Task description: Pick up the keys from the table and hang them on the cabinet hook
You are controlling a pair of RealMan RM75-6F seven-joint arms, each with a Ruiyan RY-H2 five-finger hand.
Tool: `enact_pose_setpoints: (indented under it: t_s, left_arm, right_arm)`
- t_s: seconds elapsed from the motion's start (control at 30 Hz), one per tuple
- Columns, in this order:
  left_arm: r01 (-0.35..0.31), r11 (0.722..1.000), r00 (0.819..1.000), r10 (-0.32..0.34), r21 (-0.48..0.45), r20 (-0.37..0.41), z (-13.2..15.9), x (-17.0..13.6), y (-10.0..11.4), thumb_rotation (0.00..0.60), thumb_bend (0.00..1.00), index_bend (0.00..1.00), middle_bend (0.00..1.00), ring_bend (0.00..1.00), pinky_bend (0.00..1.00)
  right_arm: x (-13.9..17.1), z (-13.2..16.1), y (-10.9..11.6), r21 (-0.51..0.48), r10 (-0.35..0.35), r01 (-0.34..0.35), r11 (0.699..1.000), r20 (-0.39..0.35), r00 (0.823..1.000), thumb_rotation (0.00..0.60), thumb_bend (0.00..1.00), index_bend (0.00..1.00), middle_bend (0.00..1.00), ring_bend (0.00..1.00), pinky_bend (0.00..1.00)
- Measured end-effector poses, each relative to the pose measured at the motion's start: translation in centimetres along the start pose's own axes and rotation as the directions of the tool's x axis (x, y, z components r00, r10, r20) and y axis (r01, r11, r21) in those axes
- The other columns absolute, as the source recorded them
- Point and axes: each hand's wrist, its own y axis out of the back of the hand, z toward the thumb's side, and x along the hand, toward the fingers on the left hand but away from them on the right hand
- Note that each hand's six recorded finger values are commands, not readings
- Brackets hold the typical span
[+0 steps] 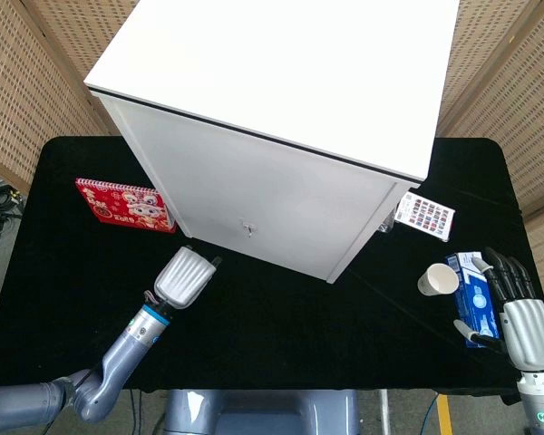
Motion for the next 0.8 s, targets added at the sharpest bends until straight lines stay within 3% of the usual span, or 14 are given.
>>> enact_pose_setpoints:
  t_s: [0.37, 0.8]
  left_arm:
    - [-0.154, 0.964, 0.985, 0.132, 0.216, 0.112, 0.9, 1.8, 3.6, 0.600, 0.47, 0.63, 0.94, 0.92, 0.78]
    - [-0.287, 0.876, 0.952, 0.217, 0.388, 0.215, 2.2, 4.2, 7.1, 0.600, 0.47, 0.63, 0.94, 0.92, 0.78]
  right_arm:
    - [-0.1, -0.2, 0.2, -0.009, -0.006, 0.006, 1.000, 0.006, 1.000, 0.600, 0.09, 0.15, 0.00, 0.00, 0.00]
    - [-0.2, -0.3, 0.4, -0.025, -0.015, 0.015, 1.000, 0.005, 1.000, 0.600, 0.09, 0.15, 0.00, 0.00, 0.00]
